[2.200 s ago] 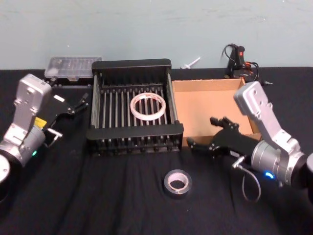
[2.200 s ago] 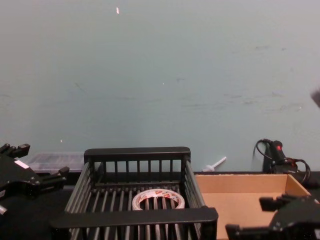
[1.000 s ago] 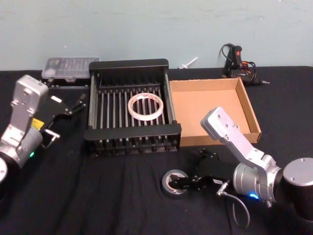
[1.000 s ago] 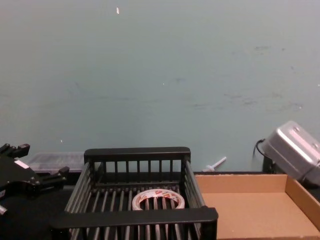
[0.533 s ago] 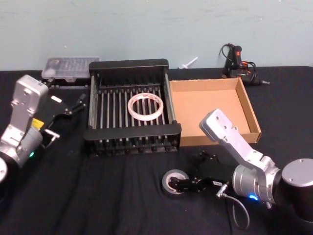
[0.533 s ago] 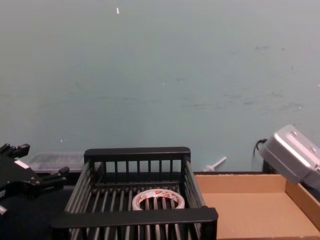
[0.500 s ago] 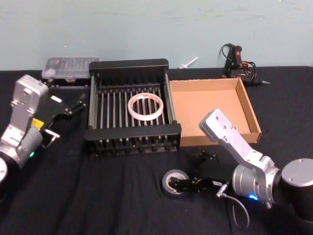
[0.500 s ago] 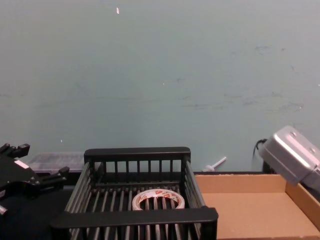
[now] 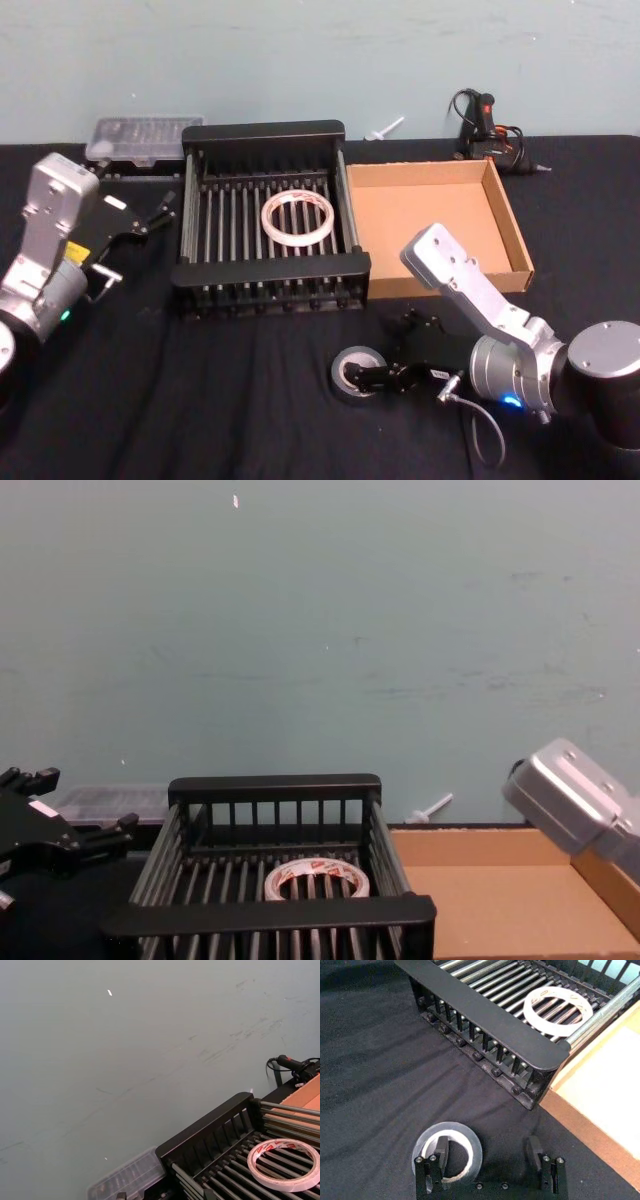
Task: Pick up the white tape and place it into the black box , Pick up the silver tape and place it into the brown box.
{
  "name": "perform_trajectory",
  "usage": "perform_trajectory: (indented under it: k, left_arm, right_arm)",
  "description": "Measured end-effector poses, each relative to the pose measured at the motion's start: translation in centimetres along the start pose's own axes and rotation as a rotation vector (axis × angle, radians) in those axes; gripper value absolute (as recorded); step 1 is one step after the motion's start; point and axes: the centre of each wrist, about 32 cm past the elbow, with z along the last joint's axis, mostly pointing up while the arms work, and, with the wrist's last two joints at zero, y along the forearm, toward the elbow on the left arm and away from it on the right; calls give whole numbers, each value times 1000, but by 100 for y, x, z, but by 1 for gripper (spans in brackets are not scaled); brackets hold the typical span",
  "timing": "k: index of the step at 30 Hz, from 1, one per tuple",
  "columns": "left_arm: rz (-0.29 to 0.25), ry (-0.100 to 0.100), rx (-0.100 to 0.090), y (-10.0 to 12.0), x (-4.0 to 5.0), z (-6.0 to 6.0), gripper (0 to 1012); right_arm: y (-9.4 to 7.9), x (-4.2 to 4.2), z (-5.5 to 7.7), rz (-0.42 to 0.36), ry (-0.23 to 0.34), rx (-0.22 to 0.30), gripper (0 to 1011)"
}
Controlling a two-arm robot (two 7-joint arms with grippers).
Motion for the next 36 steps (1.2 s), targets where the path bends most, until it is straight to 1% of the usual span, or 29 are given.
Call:
perform_trajectory:
  k: [12, 14, 16, 18, 20, 21, 22, 23, 24, 25, 28, 29, 32, 35, 36]
  left_arm:
    - [0, 0, 0, 0, 0, 0, 1001]
    - [0, 0, 0, 0, 0, 0, 1001]
    - [0, 0, 0, 0, 0, 0, 1001]
    - [0, 0, 0, 0, 0, 0, 1001]
    - [0, 0, 0, 0, 0, 0, 1001]
    - [0, 0, 0, 0, 0, 0, 1001]
    - [0, 0, 0, 0, 0, 0, 1001]
    - [0, 0, 0, 0, 0, 0, 1001]
    - [0, 0, 0, 0, 0, 0, 1001]
    - [0, 0, 0, 0, 0, 0, 1001]
    - [0, 0, 0, 0, 0, 0, 1001]
    - [0, 0, 0, 0, 0, 0, 1001]
    - [0, 0, 0, 0, 0, 0, 1001]
    - [0, 0, 0, 0, 0, 0, 1001]
    - [0, 0, 0, 0, 0, 0, 1002]
  right_arm:
    - [-1, 1, 0, 0, 2, 2, 1003]
    - [-1, 2, -1, 0, 2, 2, 969]
    - [-1, 2, -1, 0, 3, 2, 916]
    - [-2, 2, -2, 0, 3, 2, 888]
    - [-2, 2, -2, 0, 3, 3, 821]
    - [-2, 2, -2, 0, 3, 3, 810]
    - [-2, 2, -3, 0, 4, 3, 765]
    - [-2, 2, -3, 0, 4, 3, 765]
    - [-2, 2, -2, 0, 4, 3, 710]
    - [-2, 2, -3, 0, 4, 3, 691]
    - [-2, 3, -3, 0, 4, 3, 568]
    - [-2, 2, -3, 0, 4, 3, 568]
    - [-2, 2, -3, 0, 4, 4, 446]
    - [-2, 3, -3, 0, 4, 4, 385]
    - [-2, 2, -3, 0, 4, 4, 329]
